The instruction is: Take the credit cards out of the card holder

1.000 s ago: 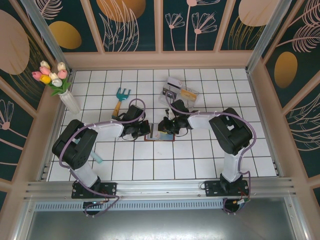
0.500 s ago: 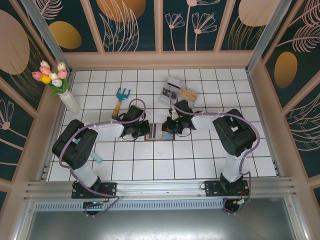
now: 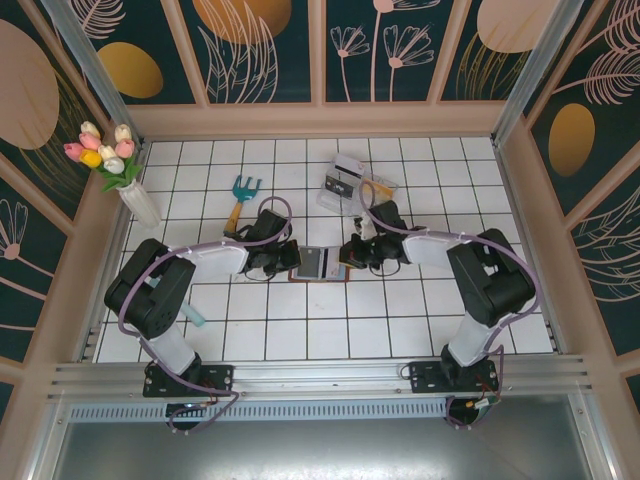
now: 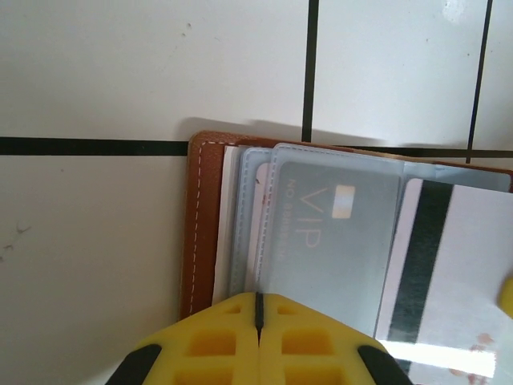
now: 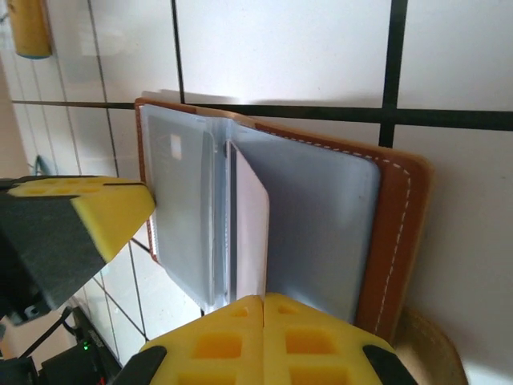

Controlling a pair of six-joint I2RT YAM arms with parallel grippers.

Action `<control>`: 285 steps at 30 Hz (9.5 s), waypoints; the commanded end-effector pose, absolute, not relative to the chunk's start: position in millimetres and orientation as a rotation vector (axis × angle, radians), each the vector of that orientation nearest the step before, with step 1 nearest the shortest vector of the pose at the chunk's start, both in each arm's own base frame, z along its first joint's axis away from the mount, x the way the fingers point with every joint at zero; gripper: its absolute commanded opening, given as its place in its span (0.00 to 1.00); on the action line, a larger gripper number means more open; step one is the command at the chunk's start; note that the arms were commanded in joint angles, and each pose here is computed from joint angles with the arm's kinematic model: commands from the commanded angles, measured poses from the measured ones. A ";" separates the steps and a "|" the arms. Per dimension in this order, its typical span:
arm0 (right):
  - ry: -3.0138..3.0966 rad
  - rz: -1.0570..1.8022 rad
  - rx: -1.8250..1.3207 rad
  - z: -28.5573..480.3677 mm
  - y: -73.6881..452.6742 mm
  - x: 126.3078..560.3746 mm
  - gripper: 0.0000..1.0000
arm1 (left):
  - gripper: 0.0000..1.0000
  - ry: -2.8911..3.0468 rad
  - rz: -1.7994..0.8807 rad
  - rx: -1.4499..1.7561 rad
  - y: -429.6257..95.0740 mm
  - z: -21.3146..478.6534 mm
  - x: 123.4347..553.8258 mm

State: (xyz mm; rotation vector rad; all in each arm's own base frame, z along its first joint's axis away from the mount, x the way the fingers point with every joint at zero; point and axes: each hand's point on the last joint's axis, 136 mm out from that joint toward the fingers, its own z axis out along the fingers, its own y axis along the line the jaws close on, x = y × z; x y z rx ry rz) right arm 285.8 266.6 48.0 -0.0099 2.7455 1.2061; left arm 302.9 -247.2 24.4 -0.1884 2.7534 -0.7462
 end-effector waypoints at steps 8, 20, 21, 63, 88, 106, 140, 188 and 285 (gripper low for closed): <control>2.572 1.341 -0.165 87.9 263.0 285.6 0.02 | 0.14 2.622 -0.892 -0.133 -271.1 86.8 325.0; 2.208 1.645 -0.350 191.0 275.6 293.9 0.01 | 0.50 2.368 -1.259 -0.138 -267.4 165.2 338.7; 2.176 1.652 -0.374 203.6 276.8 296.4 0.02 | 0.55 2.330 -1.317 -0.139 -268.2 179.3 340.1; 1.635 2.004 -0.012 350.8 288.6 322.8 0.33 | 0.00 1.693 -1.724 -0.075 -281.7 359.4 358.2; 1.998 1.221 -0.426 282.3 274.8 382.4 0.00 | 0.93 2.110 -1.216 -0.384 -227.4 241.2 384.0; 1.916 0.408 -1.088 209.7 235.0 492.5 0.00 | 0.99 2.274 -1.049 -0.524 -193.1 168.2 366.3; 2.019 0.277 -1.297 131.1 216.8 526.5 0.10 | 0.99 2.319 -1.216 -0.537 -212.4 143.8 359.0; 2.458 1.066 0.042 148.7 296.4 312.6 0.42 | 0.74 2.569 -1.045 -0.302 -240.8 87.7 307.1; 2.695 0.950 0.021 80.6 311.8 308.7 0.30 | 0.28 2.665 -1.318 -0.007 -297.9 70.3 295.8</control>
